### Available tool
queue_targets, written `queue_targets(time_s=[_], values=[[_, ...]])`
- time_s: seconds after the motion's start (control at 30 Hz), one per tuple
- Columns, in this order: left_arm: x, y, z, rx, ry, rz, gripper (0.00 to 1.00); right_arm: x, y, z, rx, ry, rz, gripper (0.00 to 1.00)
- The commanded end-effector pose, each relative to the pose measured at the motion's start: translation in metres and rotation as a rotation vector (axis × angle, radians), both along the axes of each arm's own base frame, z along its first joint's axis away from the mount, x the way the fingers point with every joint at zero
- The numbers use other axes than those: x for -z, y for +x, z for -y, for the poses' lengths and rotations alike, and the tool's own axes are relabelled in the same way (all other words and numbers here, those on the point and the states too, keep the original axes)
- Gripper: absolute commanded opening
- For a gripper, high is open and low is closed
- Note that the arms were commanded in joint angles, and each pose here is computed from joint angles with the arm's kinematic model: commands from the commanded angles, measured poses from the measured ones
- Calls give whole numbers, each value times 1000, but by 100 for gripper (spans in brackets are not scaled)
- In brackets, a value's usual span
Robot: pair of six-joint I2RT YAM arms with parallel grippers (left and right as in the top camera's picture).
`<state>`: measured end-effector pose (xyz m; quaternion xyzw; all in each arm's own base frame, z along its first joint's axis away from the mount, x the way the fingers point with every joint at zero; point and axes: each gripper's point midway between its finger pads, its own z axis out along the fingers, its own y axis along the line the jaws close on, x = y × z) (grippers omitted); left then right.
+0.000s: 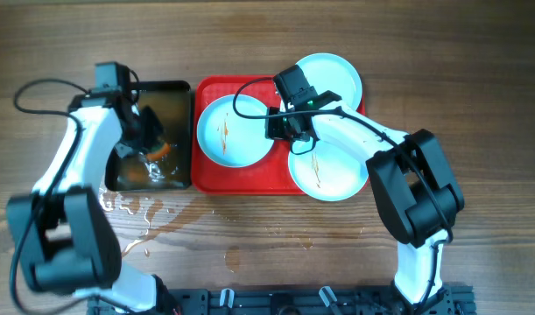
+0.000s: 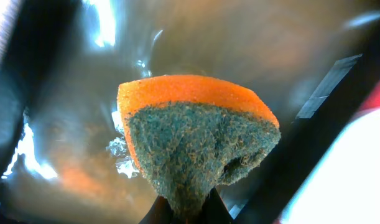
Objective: Clean dirty plates on tray and stack at the side
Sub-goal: 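Grasp the orange-green sponge in the water tray with the left gripper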
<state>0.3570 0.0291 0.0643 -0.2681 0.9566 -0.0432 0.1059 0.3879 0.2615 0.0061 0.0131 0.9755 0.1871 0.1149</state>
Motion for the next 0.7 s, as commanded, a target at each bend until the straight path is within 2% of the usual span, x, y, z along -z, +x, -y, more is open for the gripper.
queue_targets(time_s=[0.0,0.1,0.3,0.67], values=[[-48,8,2,66,21,127,4,12,-1,-4,5,-1,-24,5],[-44,0,5,128,20,92,4,12,-1,-4,5,-1,-24,4],[-45,1,19,267,-26,117,4,10,-5,-10,-59,28,-27,4],[-37,2,20,267,-29,118,4,10,-6,-10,-62,31,-34,4]])
